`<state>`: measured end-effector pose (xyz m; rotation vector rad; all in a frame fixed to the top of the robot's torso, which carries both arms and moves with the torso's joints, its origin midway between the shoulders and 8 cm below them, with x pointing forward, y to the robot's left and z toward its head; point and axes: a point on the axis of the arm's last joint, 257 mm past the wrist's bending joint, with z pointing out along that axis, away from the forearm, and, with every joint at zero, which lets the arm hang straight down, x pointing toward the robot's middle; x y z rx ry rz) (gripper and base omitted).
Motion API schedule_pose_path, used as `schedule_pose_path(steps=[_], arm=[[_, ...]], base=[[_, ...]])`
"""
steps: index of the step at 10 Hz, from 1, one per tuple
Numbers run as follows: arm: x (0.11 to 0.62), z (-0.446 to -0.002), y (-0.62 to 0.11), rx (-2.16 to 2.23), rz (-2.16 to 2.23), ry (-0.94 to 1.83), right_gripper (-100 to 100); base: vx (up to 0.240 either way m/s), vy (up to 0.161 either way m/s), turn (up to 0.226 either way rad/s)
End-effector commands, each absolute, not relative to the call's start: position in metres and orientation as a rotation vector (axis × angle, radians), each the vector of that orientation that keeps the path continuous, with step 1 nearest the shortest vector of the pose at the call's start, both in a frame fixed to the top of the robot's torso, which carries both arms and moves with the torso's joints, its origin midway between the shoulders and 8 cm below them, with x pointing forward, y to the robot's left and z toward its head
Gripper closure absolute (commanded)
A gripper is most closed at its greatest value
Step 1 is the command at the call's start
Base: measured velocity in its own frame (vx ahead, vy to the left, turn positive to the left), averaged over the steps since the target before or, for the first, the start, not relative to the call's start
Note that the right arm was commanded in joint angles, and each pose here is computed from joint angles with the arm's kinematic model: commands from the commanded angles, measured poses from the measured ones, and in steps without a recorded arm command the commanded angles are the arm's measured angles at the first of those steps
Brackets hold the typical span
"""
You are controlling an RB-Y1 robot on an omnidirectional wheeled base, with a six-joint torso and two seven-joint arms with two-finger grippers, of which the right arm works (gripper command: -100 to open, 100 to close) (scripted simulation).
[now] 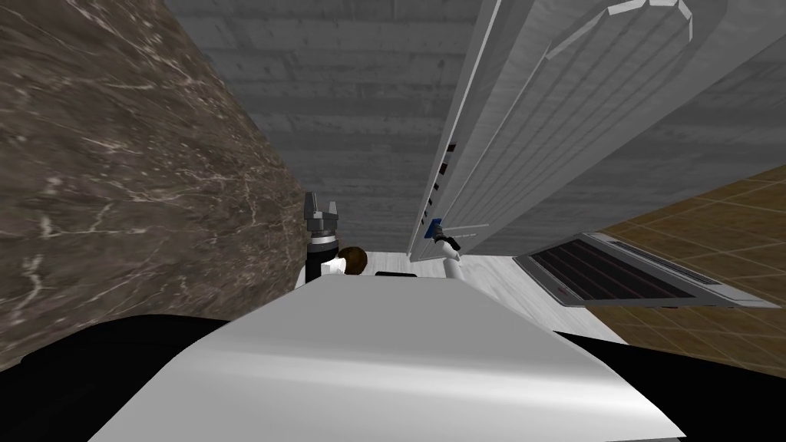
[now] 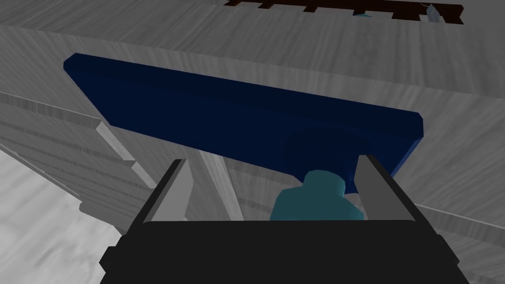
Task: Pull the door open
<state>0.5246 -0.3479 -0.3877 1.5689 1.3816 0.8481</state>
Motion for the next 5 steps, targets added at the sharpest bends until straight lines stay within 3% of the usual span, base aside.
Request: schedule_pose_path(steps=[1,2,5], arm=[[0.5066,-0.4121,-0.3692,1.659,0.824,1.378,100],[0.5066,-0.4121,-0.3692,1.659,0.824,1.378,100],[0.5066,-0.4121,-0.3692,1.659,0.824,1.378,100]], base=[[-0.006,-0.009,-0.140],[0.005,0.008,-0.091],[-0.004,-0.002,0.017]])
